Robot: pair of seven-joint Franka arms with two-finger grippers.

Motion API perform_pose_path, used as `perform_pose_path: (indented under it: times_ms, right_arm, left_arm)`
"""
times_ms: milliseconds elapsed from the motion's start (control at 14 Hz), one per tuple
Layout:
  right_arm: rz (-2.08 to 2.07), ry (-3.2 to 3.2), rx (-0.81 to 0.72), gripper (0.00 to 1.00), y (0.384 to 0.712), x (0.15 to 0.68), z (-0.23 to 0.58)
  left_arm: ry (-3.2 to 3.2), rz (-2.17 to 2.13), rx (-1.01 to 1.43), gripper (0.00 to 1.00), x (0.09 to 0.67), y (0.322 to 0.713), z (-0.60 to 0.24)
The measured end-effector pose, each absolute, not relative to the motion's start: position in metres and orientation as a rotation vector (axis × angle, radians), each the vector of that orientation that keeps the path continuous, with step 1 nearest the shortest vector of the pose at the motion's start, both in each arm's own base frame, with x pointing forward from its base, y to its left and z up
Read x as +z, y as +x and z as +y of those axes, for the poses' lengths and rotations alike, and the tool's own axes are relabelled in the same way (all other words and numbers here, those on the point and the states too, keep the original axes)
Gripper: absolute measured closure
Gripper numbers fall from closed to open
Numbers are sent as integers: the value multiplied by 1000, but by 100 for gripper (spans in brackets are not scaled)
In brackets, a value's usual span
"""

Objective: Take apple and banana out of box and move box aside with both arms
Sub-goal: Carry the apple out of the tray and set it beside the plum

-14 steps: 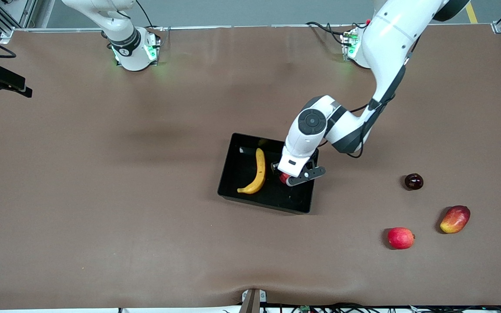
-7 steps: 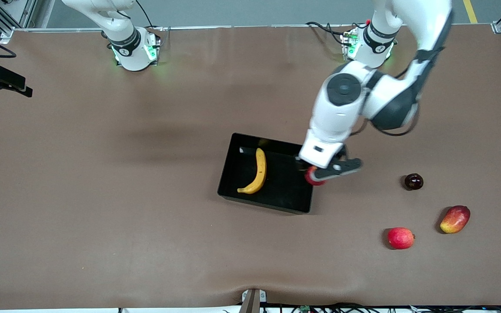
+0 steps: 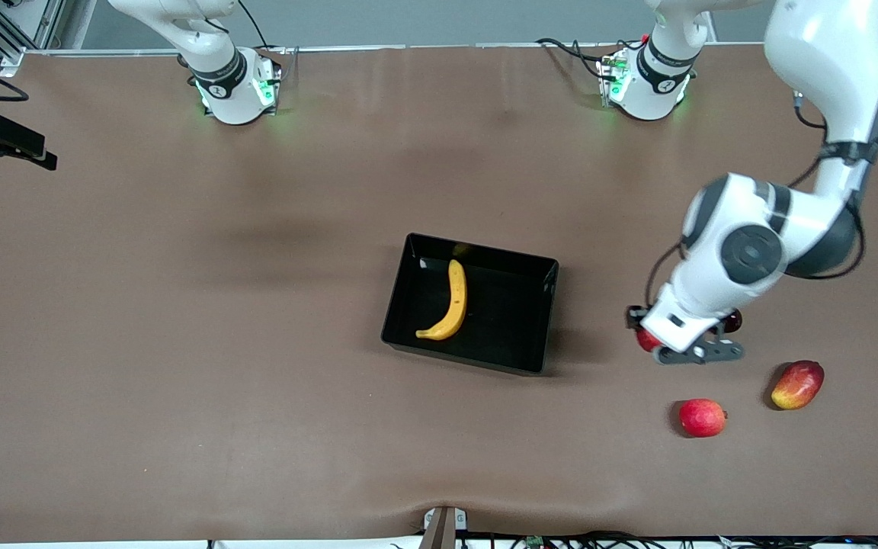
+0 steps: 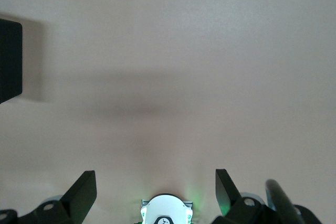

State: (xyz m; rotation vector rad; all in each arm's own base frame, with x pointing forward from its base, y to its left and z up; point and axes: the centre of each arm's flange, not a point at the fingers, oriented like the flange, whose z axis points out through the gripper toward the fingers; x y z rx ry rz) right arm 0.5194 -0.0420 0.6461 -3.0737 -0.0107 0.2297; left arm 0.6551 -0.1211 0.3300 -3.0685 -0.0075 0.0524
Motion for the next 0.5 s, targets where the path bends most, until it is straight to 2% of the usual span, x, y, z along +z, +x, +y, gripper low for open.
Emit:
perform_pose_path:
  times_ms: [500]
  right_arm:
    - [-11,-3074,230,0,519,646,-42]
  left_arm:
    - [-3123,102,111,33,237,671,-28]
